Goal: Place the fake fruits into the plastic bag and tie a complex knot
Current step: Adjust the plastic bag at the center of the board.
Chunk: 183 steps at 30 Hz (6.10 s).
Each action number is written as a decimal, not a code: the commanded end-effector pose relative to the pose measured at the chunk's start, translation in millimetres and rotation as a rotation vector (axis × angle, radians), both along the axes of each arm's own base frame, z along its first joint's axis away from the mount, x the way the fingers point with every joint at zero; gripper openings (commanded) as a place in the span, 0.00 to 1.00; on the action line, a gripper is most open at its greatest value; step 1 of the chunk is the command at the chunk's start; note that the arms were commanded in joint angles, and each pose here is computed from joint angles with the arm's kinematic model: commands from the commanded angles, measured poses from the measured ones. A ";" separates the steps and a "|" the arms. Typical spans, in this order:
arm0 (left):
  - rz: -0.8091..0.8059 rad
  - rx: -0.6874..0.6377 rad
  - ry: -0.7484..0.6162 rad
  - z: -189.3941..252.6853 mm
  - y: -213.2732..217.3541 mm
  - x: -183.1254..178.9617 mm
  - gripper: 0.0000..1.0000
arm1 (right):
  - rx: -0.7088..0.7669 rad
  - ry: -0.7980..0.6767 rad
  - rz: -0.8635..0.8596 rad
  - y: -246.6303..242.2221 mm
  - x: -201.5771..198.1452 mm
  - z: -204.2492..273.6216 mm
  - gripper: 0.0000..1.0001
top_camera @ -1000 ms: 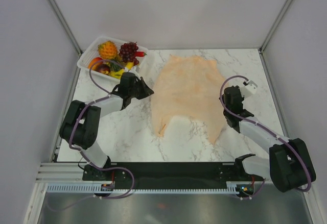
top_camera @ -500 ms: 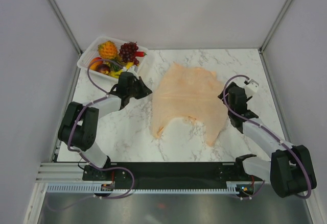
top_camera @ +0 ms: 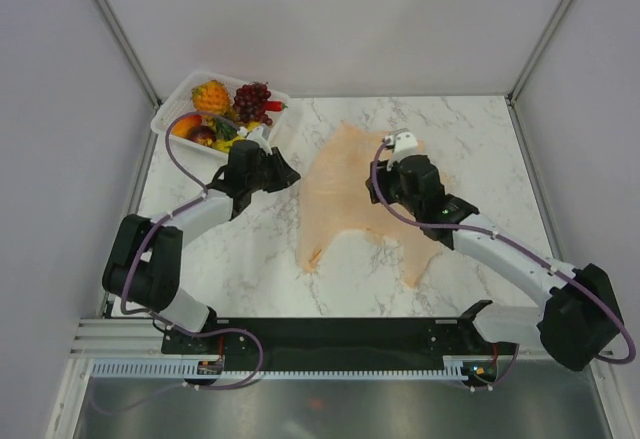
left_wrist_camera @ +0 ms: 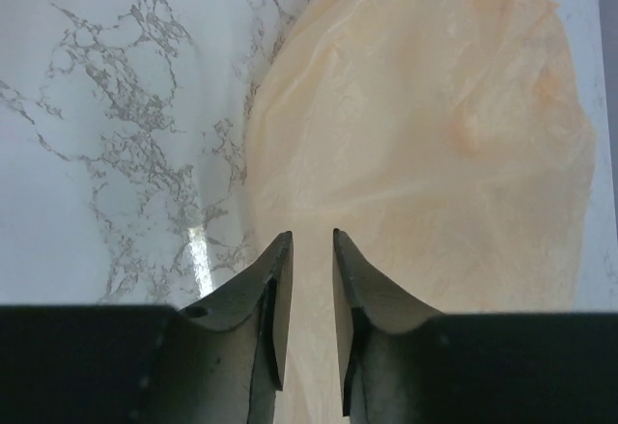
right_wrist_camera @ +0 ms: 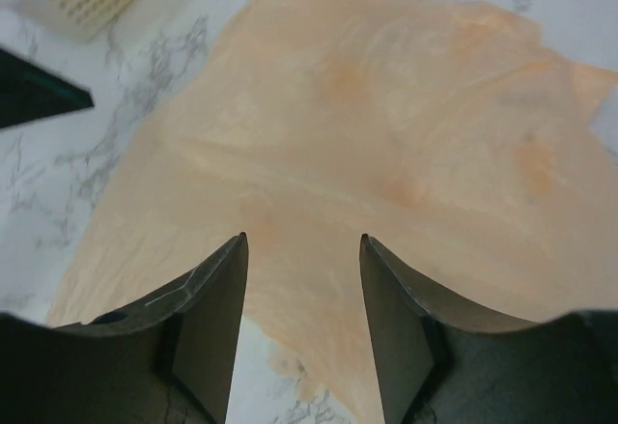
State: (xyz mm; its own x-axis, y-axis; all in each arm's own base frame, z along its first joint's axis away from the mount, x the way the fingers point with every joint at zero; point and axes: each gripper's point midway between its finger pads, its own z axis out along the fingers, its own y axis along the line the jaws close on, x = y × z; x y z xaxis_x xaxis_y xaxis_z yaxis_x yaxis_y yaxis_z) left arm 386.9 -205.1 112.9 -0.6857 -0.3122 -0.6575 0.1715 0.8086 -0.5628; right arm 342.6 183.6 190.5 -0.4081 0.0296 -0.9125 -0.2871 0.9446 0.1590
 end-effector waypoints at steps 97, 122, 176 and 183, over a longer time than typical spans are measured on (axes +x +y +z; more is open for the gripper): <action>-0.354 -0.139 -0.158 32.7 -86.3 -32.9 0.72 | -0.355 0.146 0.225 150.2 -84.7 -41.6 0.00; 0.097 -0.014 -0.642 147.5 26.3 -79.7 1.00 | -0.157 0.235 -0.059 102.8 -7.4 -33.3 0.00; -0.132 -0.009 -0.044 -10.2 -72.7 -17.6 0.92 | -0.041 0.059 0.004 57.7 -8.8 93.6 0.00; -0.075 0.016 -0.134 15.8 -52.9 -23.1 0.96 | -0.156 0.168 -0.006 55.2 -7.8 29.3 0.00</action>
State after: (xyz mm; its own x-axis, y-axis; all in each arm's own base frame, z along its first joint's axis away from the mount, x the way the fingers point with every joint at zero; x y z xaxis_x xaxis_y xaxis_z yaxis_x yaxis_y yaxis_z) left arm 360.0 -266.4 97.9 -0.6873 -0.2150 -0.6939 0.2876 0.7966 -0.5317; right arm 335.7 245.0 243.1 -0.5233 -0.0529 -0.8505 -0.2722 0.9561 0.1080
